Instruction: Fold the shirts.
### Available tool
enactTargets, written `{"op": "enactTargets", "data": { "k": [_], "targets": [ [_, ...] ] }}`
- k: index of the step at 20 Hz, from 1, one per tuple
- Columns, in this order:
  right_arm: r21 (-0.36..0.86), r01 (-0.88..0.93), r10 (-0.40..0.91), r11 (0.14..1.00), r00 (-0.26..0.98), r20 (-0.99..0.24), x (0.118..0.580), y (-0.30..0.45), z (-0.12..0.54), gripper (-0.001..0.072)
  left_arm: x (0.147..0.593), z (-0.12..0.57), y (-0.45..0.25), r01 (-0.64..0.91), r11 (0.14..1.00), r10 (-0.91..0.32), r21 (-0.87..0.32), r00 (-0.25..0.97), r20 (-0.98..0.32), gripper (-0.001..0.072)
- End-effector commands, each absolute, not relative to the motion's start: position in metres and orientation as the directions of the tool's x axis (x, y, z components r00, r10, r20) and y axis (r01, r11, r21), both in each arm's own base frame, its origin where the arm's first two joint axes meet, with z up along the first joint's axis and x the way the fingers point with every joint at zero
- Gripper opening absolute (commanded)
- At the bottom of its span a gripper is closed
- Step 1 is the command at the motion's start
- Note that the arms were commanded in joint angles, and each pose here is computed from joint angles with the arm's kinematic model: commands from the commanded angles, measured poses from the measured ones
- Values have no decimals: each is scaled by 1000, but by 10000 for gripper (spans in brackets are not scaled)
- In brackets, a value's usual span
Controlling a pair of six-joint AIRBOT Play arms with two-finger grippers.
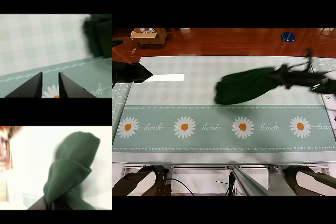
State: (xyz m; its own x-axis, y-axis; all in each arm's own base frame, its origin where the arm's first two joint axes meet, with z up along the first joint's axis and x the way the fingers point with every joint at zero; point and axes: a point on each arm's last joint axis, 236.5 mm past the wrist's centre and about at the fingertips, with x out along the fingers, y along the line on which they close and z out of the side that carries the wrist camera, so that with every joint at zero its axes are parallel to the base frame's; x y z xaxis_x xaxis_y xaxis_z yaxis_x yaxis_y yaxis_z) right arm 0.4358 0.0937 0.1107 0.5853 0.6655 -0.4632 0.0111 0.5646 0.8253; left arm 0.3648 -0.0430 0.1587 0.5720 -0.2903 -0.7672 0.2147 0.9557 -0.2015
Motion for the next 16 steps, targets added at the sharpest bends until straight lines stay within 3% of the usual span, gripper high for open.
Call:
{"op": "enactTargets", "data": {
  "k": [1,3,5,9,10,13,16],
  "targets": [
    [733,86,498,675,679,-539,409,7,183,19,365,159,-43,215,956,-290,-201,572,-767,282],
    [637,221,352,738,680,-644,371,-53,193,19,365,159,-43,214,956,-289,-201,573,-767,282],
    [493,394,198,776,589,-783,317,-108,179,19,365,159,-43,214,956,-289,-200,573,-767,282],
    [118,666,-6,737,181,-983,185,-183,134,19,365,156,-34,211,964,-254,-158,573,-780,282],
    [22,724,-50,690,77,-996,155,-197,132,19,365,154,-28,205,970,-228,-131,572,-788,282],
    [-50,804,-80,592,-3,-997,120,-214,131,19,365,150,-14,188,980,-169,-72,571,-803,282],
    [-257,843,-156,473,-207,-966,61,-233,132,19,369,151,-2,171,985,-119,-22,587,-801,282]
  ]
}}
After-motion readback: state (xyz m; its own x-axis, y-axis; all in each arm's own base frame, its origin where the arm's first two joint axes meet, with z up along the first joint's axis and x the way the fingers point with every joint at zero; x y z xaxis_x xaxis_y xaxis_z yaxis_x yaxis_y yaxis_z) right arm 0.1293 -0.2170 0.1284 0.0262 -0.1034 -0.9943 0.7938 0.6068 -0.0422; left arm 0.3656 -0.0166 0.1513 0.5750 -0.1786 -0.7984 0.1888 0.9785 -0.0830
